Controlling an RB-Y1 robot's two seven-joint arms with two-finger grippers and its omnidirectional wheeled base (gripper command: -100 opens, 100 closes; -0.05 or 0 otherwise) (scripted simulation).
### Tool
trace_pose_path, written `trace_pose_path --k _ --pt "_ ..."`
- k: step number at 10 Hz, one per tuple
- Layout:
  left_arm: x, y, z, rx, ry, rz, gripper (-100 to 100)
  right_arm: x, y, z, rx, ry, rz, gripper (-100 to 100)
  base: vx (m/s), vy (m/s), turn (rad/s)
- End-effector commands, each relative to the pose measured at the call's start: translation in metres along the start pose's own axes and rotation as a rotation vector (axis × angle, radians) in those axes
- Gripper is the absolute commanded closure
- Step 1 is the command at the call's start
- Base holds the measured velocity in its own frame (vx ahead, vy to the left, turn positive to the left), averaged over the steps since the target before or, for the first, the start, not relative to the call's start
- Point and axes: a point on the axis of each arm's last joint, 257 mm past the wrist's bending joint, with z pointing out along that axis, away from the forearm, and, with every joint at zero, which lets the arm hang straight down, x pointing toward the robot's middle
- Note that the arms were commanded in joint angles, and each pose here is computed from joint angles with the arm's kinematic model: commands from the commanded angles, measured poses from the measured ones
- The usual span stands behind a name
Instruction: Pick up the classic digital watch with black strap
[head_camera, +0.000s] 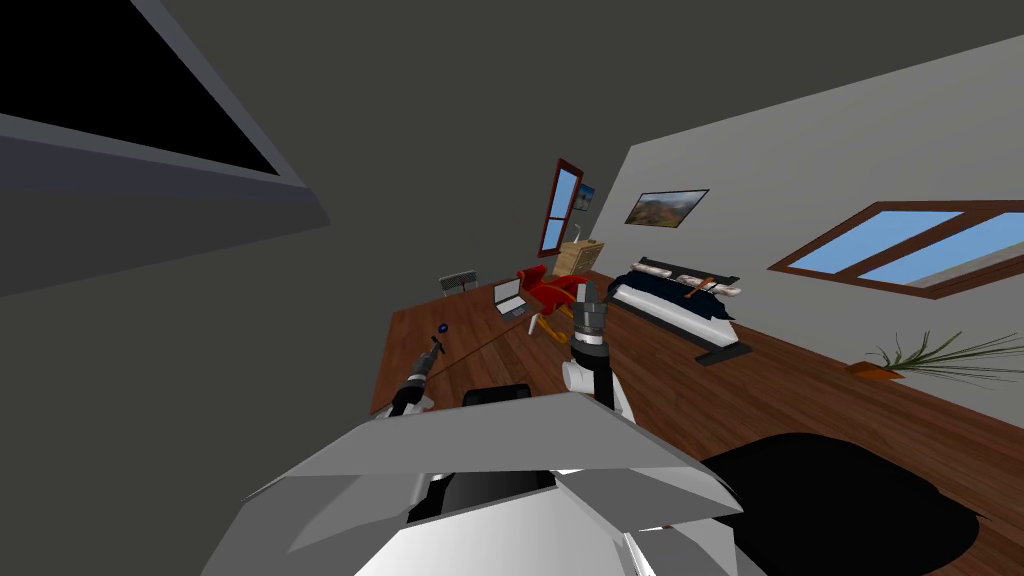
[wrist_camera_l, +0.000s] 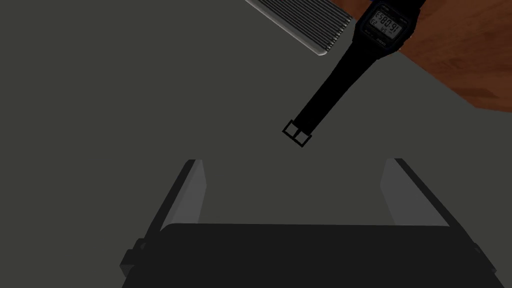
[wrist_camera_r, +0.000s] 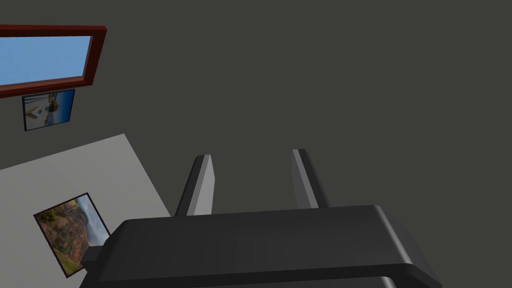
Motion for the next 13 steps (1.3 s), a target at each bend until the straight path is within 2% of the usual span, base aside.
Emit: trace_pose_path --k 1,2,3,5,7,8,12,13 --pt "0.009 0.006 0.001 -0.014 0.020 0.031 -100 0.000 0.000 0.000 0.000 0.000 0.000 0 0.021 0.015 -0.007" --pt "0.014 0.007 0.004 -0.017 0.030 0.056 -100 0.000 0.000 0.000 0.000 0.000 0.000 0 0.027 0.023 -0.007" --pt "0.024 0.016 -0.002 -0.038 0.051 0.052 -100 0.000 0.000 0.000 0.000 0.000 0.000 0 0.028 0.024 -0.005" --pt "0.039 0.021 -0.001 -0.052 0.084 0.094 -100 0.000 0.000 0.000 0.000 0.000 0.000 0 0.036 0.028 -0.001" --pt "0.052 0.027 -0.004 -0.068 0.113 0.110 -100 0.000 0.000 0.000 0.000 0.000 0.000 0 0.032 0.030 0.000" --pt "0.056 0.025 -0.001 -0.064 0.120 0.128 -100 0.000 0.000 0.000 0.000 0.000 0.000 0 0.039 0.041 0.002" --pt "0.079 0.031 -0.007 -0.084 0.177 0.163 -100 0.000 0.000 0.000 0.000 0.000 0.000 0 0.039 0.030 0.003" --pt "0.079 0.031 -0.007 -0.084 0.177 0.163 -100 0.000 0.000 0.000 0.000 0.000 0.000 0 0.045 0.028 0.001"
